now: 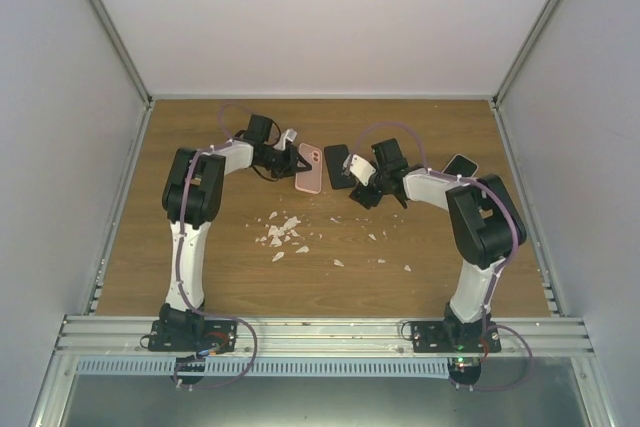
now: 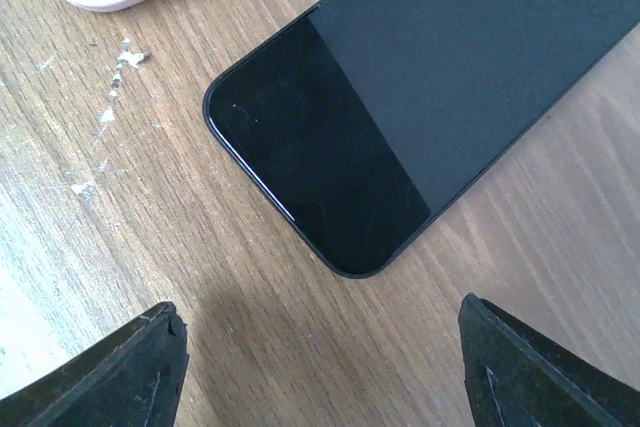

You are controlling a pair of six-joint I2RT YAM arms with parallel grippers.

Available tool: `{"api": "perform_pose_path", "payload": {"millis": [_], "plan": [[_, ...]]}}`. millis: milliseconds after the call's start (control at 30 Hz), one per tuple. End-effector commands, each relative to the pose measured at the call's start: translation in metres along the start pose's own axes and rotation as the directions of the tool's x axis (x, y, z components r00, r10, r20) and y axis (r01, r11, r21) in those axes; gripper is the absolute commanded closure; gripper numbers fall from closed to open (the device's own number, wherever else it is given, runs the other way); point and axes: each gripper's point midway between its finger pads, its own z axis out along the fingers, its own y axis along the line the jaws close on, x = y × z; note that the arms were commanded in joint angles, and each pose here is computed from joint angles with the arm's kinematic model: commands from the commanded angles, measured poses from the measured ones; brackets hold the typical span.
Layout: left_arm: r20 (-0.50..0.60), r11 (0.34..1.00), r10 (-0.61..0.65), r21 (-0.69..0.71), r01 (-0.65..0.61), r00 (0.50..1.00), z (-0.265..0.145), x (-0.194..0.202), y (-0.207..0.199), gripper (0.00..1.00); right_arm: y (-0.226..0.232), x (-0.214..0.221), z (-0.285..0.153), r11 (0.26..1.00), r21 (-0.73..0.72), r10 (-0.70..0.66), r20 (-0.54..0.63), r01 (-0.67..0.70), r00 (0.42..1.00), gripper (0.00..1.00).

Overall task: Take the phone out of the phone case
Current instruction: Place the phone case at the center of the board.

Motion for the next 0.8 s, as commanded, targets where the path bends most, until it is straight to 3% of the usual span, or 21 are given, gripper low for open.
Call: {"api": "perform_pose_path", "payload": {"millis": [0, 433, 767], "plan": [[0.018, 0.999, 0.038, 0.006, -0.038, 0.999, 0.014, -0.011, -0.009, 1.00, -0.006, -0.001, 0.006, 1.000, 0.000, 0.022, 0.004, -0.022, 1.000, 0.25], [0.026, 1.000, 0.029, -0.009, -0.029, 0.999, 0.031, -0.017, -0.009, 1.00, -0.002, -0.006, 0.009, 0.999, -0.035, 0.036, 0.017, -0.035, 0.999, 0.26], [0.112, 0.976, 0.029, -0.220, -0.003, 0.993, 0.011, -0.032, 0.019, 1.00, -0.004, -0.013, 0.002, 0.999, -0.030, 0.041, 0.039, -0.040, 0.998, 0.26]]}}
